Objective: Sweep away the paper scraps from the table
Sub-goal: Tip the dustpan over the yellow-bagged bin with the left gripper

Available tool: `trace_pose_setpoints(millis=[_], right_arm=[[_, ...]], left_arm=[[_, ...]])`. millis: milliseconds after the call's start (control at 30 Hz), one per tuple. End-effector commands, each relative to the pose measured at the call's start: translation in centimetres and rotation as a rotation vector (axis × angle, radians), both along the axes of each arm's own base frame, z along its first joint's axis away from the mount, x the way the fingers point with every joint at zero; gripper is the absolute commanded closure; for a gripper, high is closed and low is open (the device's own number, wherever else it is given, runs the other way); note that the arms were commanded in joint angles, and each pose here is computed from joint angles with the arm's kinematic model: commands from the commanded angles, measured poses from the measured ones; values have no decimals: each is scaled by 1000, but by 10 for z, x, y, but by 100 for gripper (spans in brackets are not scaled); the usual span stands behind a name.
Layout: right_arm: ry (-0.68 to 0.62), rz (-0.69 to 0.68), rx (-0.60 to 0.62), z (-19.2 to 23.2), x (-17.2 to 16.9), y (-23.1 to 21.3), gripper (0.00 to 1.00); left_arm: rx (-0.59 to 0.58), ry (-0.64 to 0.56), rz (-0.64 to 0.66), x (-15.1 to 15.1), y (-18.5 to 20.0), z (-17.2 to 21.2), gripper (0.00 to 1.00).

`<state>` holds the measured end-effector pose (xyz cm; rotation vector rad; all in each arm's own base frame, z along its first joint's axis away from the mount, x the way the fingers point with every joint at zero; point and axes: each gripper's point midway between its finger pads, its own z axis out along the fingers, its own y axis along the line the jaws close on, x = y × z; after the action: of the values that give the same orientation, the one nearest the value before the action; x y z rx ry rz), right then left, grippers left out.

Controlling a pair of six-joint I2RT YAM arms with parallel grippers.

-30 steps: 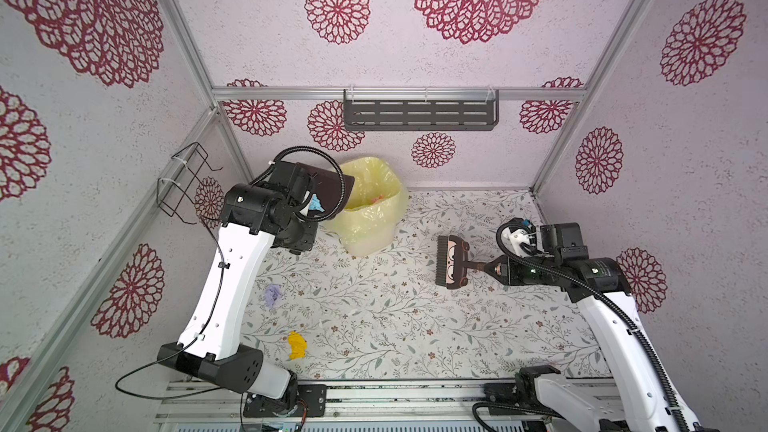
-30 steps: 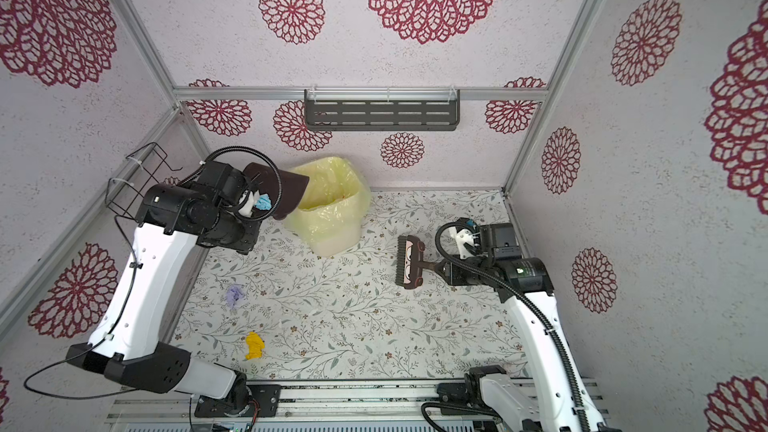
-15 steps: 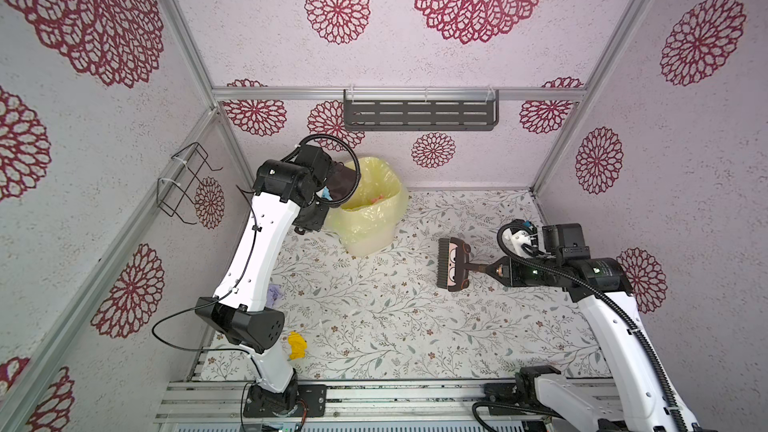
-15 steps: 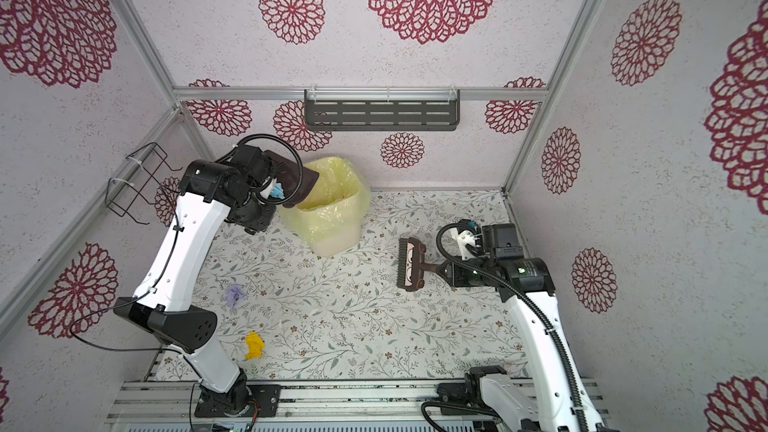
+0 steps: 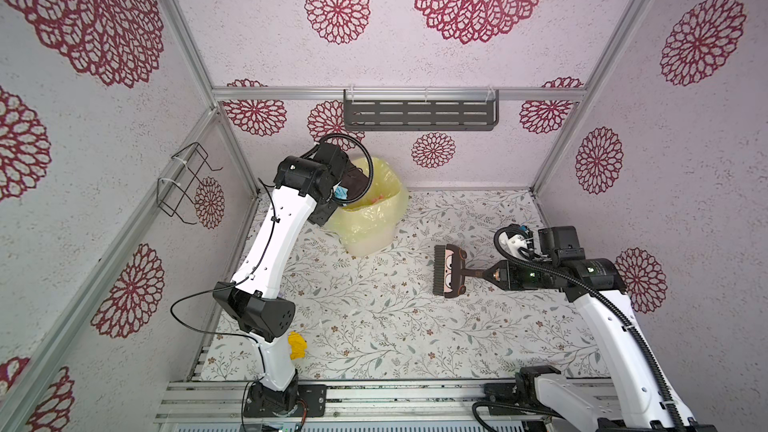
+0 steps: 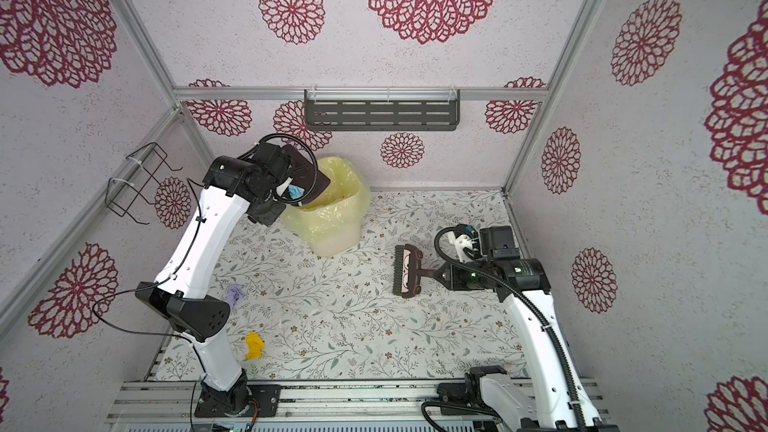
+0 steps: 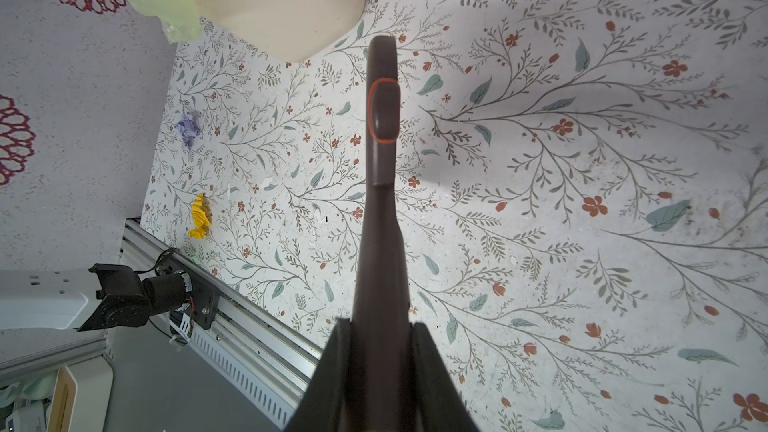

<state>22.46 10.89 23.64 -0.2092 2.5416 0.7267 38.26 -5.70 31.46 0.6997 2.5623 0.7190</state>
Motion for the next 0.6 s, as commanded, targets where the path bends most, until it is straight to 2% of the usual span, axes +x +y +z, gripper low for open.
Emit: trace_pose_setpoints(millis=[0,367,567], right_arm=[[-41,18,36,9,4,5,100],[-40,26,34,10,4,5,100],[-46,19,36,15,0,4,100]], left_arm=[[124,-42,-51,16,1,8,100],[534,-141,-172,46,-6,43,100],[648,-205,-192,61,-10,65,100]])
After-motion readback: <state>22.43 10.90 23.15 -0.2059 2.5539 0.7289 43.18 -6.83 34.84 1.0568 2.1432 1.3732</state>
